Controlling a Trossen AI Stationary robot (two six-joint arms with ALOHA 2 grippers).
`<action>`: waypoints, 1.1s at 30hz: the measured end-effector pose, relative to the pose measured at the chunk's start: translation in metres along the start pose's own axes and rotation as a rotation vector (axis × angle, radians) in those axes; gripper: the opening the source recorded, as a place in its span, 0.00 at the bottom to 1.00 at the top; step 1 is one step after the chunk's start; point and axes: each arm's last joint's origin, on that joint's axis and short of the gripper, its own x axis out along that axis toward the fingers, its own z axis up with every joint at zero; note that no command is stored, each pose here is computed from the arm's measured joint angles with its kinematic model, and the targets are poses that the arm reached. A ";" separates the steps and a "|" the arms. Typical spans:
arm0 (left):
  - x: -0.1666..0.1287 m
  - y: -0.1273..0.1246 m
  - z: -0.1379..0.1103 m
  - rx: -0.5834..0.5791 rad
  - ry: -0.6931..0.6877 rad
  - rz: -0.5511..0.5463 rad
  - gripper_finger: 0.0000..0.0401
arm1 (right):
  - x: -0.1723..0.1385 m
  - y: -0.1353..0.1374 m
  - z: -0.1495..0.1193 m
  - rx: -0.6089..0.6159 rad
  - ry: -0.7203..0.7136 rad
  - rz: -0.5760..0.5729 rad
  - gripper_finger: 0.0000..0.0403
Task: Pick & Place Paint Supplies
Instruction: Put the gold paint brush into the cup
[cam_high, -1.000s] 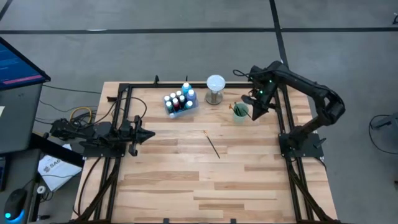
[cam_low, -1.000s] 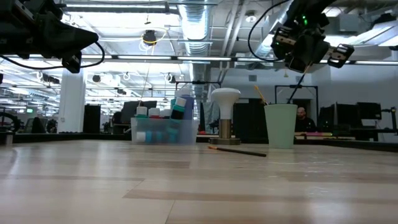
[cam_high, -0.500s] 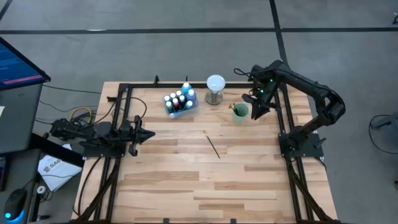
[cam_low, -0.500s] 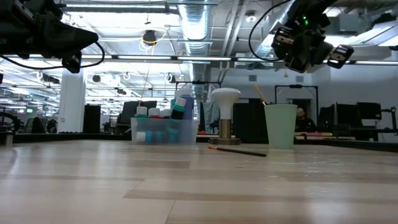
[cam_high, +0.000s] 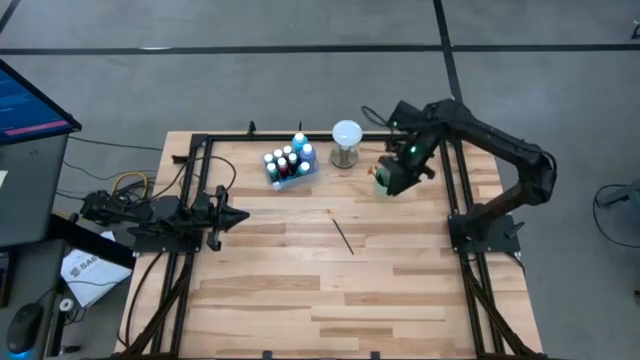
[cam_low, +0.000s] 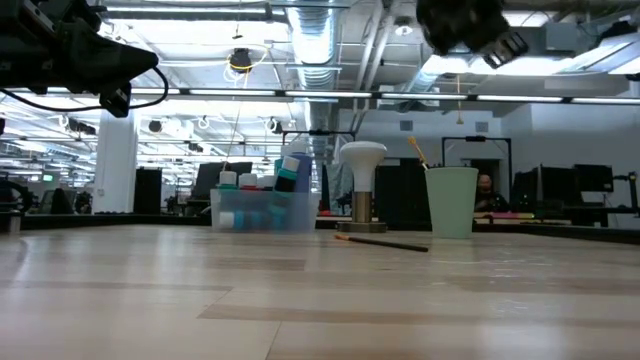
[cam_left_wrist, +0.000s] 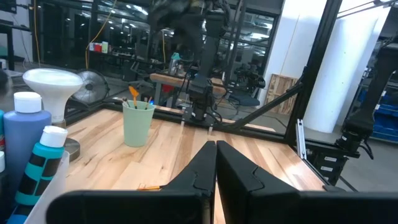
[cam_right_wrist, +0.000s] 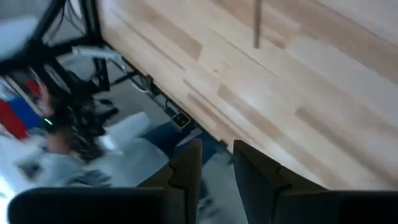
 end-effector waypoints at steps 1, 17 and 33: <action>0.000 0.000 0.000 0.000 -0.001 0.000 0.01 | 0.004 0.012 -0.007 -0.052 -0.011 -0.013 0.22; 0.000 0.000 0.000 -0.001 -0.002 0.000 0.01 | 0.163 0.107 -0.029 -0.447 -0.621 -0.358 0.36; 0.000 0.000 0.000 -0.001 -0.003 -0.001 0.01 | 0.251 0.047 0.094 -0.231 -0.453 -0.553 0.47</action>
